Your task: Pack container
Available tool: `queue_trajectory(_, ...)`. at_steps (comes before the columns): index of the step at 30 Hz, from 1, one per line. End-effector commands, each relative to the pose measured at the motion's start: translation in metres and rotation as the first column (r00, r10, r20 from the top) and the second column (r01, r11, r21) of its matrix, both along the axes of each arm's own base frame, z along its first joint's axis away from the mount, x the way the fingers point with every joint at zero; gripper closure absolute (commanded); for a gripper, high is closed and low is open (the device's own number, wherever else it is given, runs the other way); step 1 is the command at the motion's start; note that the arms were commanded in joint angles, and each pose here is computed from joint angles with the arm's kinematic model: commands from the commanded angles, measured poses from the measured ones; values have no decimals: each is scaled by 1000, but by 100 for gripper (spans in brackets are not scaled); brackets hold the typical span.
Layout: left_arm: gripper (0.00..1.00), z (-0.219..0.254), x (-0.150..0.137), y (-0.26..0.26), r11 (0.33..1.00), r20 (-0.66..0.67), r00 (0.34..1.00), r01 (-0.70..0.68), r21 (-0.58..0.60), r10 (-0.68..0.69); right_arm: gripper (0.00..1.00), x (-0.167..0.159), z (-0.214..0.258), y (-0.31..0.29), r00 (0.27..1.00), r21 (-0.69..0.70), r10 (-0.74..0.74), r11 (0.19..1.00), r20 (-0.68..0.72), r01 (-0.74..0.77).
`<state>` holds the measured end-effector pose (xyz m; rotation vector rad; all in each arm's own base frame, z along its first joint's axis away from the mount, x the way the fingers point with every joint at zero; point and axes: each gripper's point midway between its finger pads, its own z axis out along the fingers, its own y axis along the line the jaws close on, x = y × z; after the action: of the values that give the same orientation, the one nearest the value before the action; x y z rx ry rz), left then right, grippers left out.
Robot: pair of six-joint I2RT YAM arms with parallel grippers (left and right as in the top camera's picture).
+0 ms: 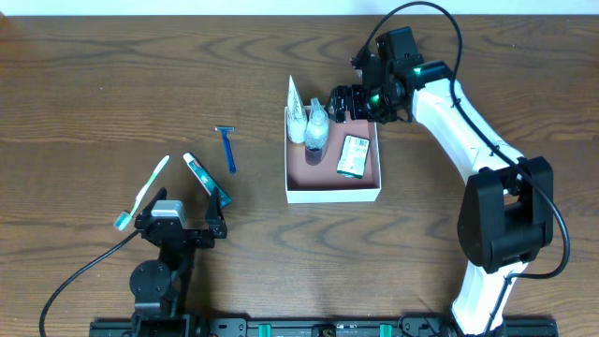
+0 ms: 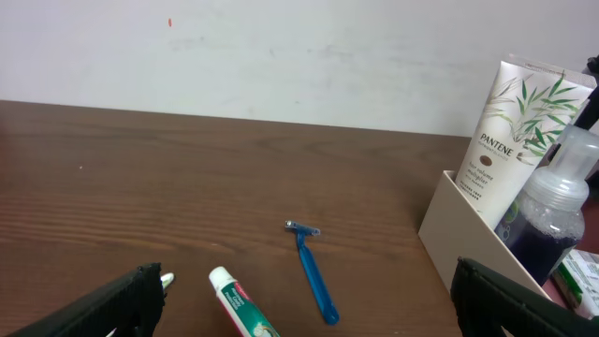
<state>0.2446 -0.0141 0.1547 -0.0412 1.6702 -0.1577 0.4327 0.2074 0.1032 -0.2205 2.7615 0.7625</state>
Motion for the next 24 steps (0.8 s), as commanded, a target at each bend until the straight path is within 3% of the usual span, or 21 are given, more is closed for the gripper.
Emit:
queue_trajectory(1, 2, -16, -1, -2, 1000, -47, 999, 12, -4, -12, 1, -1, 12, 6, 1000, 26, 24, 999, -15, -24)
queue_trajectory(11, 2, -16, -1, -2, 1000, -47, 999, 12, -4, -12, 1, -9, 70, -16, 1000, -46, -30, 999, -4, 30)
queue_trajectory(17, 2, -16, -1, -2, 1000, -47, 999, 12, -4, -12, 1, 12, 112, -79, 974, -120, -199, 970, 106, 211)
queue_trajectory(24, 2, -16, -1, -2, 1000, -47, 999, 12, -4, -12, 1, 28, 118, -170, 911, -149, -387, 902, 141, 406)
